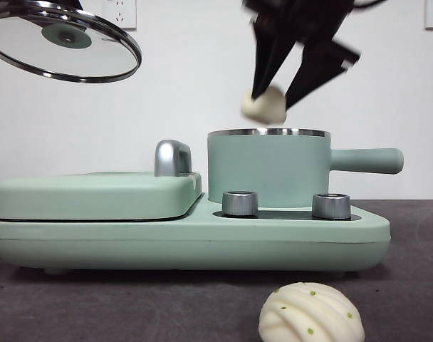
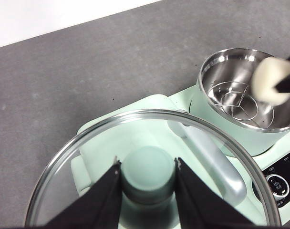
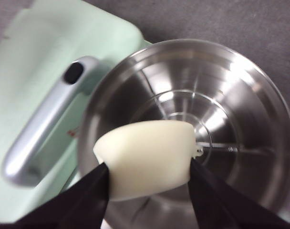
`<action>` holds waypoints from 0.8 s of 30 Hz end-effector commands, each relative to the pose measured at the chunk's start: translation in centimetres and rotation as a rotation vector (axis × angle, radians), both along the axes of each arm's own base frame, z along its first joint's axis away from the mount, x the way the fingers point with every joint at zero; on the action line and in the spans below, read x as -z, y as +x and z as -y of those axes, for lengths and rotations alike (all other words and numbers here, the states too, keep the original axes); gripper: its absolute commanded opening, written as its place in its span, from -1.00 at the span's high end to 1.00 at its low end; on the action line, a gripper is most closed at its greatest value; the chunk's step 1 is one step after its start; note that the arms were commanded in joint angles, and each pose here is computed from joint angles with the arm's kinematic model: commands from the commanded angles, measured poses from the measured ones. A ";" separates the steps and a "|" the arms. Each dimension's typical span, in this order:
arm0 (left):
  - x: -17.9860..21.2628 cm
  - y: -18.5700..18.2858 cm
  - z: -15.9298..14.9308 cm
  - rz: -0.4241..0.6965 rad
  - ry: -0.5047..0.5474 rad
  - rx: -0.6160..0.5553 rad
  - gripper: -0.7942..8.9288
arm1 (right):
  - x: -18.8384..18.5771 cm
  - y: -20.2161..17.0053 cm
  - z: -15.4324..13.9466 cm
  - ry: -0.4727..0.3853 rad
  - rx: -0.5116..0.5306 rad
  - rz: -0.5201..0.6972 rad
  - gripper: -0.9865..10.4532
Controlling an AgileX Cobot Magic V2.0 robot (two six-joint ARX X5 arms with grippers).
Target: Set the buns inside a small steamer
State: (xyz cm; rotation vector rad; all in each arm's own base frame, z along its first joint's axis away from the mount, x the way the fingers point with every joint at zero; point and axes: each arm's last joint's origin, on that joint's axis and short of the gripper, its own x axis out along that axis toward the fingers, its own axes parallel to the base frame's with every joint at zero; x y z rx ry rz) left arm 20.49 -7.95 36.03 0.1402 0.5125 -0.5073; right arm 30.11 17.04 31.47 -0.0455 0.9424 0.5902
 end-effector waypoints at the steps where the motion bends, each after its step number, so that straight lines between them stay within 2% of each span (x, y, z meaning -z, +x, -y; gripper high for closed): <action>1: -0.7 0.1 0.1 0.042 -0.019 0.002 0.81 | 0.4 1.8 -1.1 0.003 -0.017 0.018 0.42; 10: -0.7 0.1 0.1 0.041 -0.020 0.002 0.82 | 2.6 5.4 -3.0 -0.021 -0.018 -0.012 0.42; 18: -0.7 0.1 0.1 0.041 -0.020 0.002 0.81 | 3.9 5.9 -3.1 -0.090 0.004 -0.029 0.42; 20: -0.7 0.1 0.1 0.041 -0.021 0.002 0.81 | 3.9 5.9 -3.1 -0.098 -0.007 -0.022 0.34; 23: -0.7 0.1 0.1 0.039 -0.024 0.000 0.81 | 3.9 5.9 -3.1 -0.099 -0.009 -0.018 0.08; 24: -0.7 0.1 0.1 0.038 -0.027 -0.002 0.81 | 3.9 5.9 -3.1 -0.099 -0.010 -0.019 0.07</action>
